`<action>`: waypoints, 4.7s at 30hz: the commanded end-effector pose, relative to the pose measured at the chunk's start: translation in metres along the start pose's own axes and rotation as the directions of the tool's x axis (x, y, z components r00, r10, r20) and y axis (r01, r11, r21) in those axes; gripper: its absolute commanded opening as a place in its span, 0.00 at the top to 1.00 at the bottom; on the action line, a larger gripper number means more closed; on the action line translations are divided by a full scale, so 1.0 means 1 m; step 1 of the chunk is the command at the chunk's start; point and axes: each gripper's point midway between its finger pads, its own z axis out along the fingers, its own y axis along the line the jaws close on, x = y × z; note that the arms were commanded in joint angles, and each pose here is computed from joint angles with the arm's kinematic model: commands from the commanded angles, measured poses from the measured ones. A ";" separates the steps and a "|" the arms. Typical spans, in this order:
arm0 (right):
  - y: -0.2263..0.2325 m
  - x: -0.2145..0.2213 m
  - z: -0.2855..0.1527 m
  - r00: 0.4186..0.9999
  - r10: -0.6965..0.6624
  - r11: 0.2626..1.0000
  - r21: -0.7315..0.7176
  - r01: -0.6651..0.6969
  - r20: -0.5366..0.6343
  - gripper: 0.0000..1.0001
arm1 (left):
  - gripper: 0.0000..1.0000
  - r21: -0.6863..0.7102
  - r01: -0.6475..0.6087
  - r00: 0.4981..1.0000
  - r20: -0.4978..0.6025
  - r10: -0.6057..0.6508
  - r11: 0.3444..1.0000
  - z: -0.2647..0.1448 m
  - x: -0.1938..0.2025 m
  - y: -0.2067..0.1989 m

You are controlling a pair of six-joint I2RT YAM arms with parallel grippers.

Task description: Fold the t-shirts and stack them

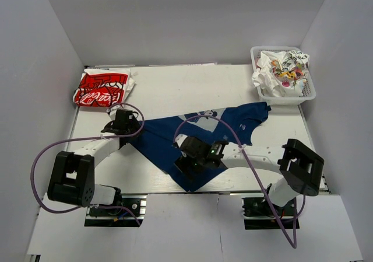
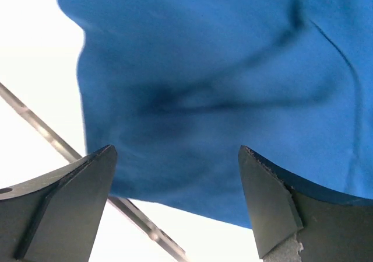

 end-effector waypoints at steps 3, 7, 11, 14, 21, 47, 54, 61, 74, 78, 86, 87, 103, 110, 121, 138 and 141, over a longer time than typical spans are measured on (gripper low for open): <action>0.036 -0.024 0.010 0.987 -0.155 0.985 -0.072 0.159 0.048 0.10 | 0.20 -0.060 0.020 0.999 0.041 -0.018 0.998 0.001 -0.008 0.011; 0.042 -0.014 0.022 0.983 -0.182 0.982 -0.044 0.182 0.003 0.10 | 0.31 -0.149 0.046 0.999 0.004 -0.046 0.988 0.013 -0.003 0.021; 0.021 -0.005 0.027 0.991 -0.132 0.985 0.103 0.135 -0.039 0.10 | 0.51 -0.232 0.068 0.997 -0.029 -0.076 0.970 0.018 0.001 0.037; 0.009 -0.003 0.021 0.999 -0.043 0.985 0.170 0.044 -0.011 0.10 | 0.58 -0.274 0.097 0.994 -0.026 -0.108 0.957 0.016 0.003 0.046; -0.022 0.006 -0.002 0.994 0.094 0.943 0.316 -0.109 0.064 0.10 | 0.61 -0.362 0.207 0.978 0.039 -0.207 0.909 -0.001 -0.005 0.069; 0.001 -0.032 -0.009 0.974 0.042 0.993 0.096 -0.065 0.222 0.10 | 0.28 0.107 0.099 0.990 -0.109 -0.087 0.989 0.014 -0.009 -0.023; -0.003 -0.046 0.002 0.969 0.097 0.989 0.087 -0.120 0.229 0.10 | 1.00 -0.003 0.115 0.992 -0.051 -0.115 0.993 0.005 -0.017 0.000; 0.006 -0.015 0.010 0.991 0.092 0.995 0.022 -0.095 0.096 0.16 | 1.00 -0.023 0.117 0.993 -0.018 -0.117 0.993 -0.005 -0.021 0.008; -0.036 0.035 -0.006 0.976 0.218 0.951 0.221 -0.215 0.013 0.85 | 1.00 -0.077 0.133 0.989 0.067 -0.128 0.988 -0.024 -0.033 0.025; -0.082 0.015 -0.038 0.932 0.301 0.838 0.409 -0.360 0.204 1.00 | 1.00 -0.052 0.134 0.987 0.094 -0.129 0.990 -0.029 -0.040 0.021; -0.171 -0.032 -0.182 0.778 0.225 0.503 0.613 -0.609 0.587 1.00 | 1.00 0.038 0.163 0.955 0.243 -0.168 0.986 -0.060 -0.103 -0.007; -0.178 -0.029 -0.197 0.769 0.212 0.468 0.629 -0.621 0.602 1.00 | 1.00 0.045 0.157 0.954 0.253 -0.163 0.987 -0.062 -0.109 -0.009; -0.182 -0.132 -0.513 0.387 -0.348 0.581 0.520 -0.626 0.854 1.00 | 1.00 0.389 0.048 0.666 0.674 -0.320 0.920 -0.269 -0.243 -0.041; -0.150 -0.140 -0.607 0.175 -0.413 0.745 0.442 -0.499 0.894 1.00 | 1.00 0.527 -0.011 0.473 0.752 -0.459 0.850 -0.388 -0.252 -0.016; -0.175 -0.145 -0.634 0.232 -0.524 0.536 0.529 -0.658 0.819 1.00 | 1.00 0.555 -0.154 0.436 0.781 -0.448 0.817 -0.444 -0.271 -0.036; -0.374 -0.225 -0.278 0.727 -0.321 0.347 0.790 -0.506 0.607 1.00 | 0.69 0.399 -0.052 0.896 0.424 -0.134 0.915 -0.065 -0.222 -0.130; -0.416 -0.237 -0.194 0.820 -0.219 0.437 0.804 -0.402 0.529 0.87 | 0.24 0.328 -0.035 0.946 0.315 -0.074 0.944 -0.019 -0.214 -0.137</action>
